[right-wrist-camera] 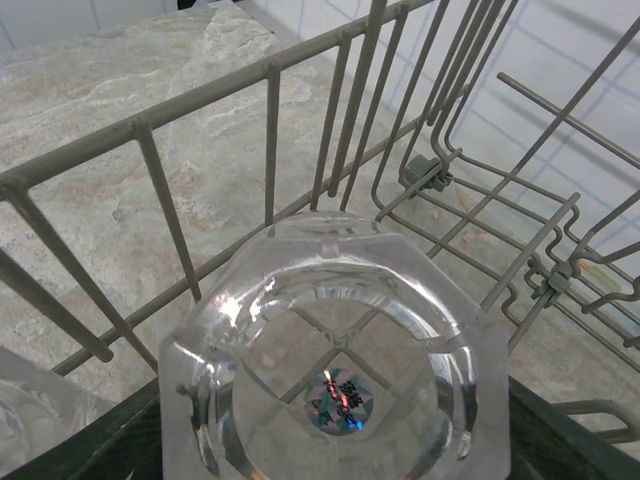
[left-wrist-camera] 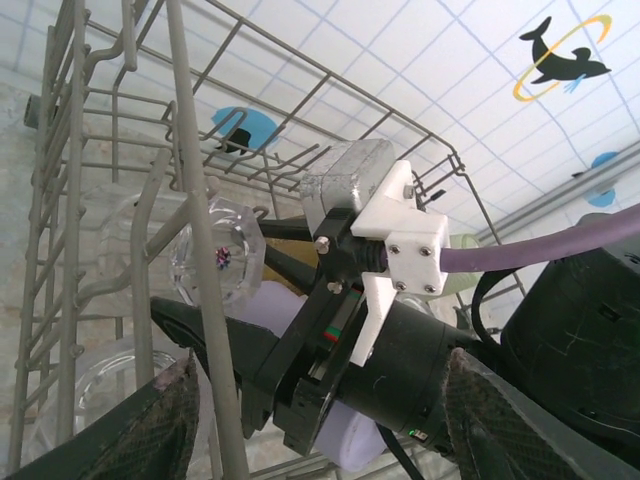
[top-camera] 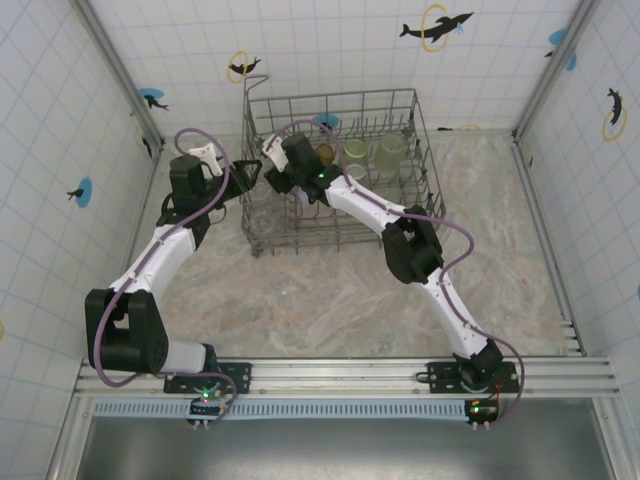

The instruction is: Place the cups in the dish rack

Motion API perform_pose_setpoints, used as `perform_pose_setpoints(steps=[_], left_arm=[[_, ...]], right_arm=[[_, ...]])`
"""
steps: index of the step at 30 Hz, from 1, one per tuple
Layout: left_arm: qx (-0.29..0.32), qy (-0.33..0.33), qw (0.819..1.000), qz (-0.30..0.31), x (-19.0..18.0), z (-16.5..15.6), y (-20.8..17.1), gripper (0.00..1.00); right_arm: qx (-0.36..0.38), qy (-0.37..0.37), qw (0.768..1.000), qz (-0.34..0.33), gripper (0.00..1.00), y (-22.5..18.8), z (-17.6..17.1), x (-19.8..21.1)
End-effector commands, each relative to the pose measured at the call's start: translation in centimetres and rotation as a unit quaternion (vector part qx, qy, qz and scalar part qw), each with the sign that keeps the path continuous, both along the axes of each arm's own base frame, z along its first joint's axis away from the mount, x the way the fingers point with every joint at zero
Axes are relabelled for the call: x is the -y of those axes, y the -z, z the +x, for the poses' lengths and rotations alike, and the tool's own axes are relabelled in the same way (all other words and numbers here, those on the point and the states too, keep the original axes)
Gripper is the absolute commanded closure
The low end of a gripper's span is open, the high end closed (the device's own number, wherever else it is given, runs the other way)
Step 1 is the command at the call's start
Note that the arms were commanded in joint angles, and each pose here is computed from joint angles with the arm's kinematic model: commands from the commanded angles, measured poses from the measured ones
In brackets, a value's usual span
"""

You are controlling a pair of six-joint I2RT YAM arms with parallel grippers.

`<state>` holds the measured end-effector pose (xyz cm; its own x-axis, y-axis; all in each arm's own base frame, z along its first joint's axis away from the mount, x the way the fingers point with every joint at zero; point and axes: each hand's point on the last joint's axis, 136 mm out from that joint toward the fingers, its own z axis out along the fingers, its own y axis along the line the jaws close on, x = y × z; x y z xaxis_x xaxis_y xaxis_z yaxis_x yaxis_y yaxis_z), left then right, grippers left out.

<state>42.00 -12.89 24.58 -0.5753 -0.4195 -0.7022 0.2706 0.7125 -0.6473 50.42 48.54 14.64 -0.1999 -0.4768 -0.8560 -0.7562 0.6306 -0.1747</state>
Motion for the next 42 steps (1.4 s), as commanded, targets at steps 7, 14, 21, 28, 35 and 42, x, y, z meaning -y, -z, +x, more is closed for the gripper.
perform_pose_setpoints(steps=[7,14,21,28,35,42], left_arm=[[-0.058,0.006,0.998,0.017,0.6,-0.3,3.2,0.24],[-0.059,0.000,0.998,0.020,0.4,-0.1,3.2,0.22],[-0.061,-0.005,0.998,0.024,0.2,-0.2,3.4,0.21],[-0.060,-0.005,0.998,0.024,0.2,-0.1,3.3,0.21],[-0.060,-0.006,0.998,0.025,0.2,-0.1,3.2,0.20],[-0.059,-0.008,0.998,0.028,0.1,-0.1,3.1,0.20]], right_arm=[[0.045,-0.019,0.996,0.076,0.17,-7.1,-0.6,-1.9],[0.031,-0.024,0.992,0.118,0.16,-8.8,-0.8,-2.1],[0.021,-0.032,0.985,0.171,0.17,-11.9,-1.0,-1.9],[0.015,-0.004,0.976,0.215,0.16,-15.2,-0.1,-0.1],[-0.016,0.036,0.979,0.198,0.16,-14.6,1.2,2.8],[-0.074,0.041,0.983,0.166,0.16,-11.6,0.5,3.5]])
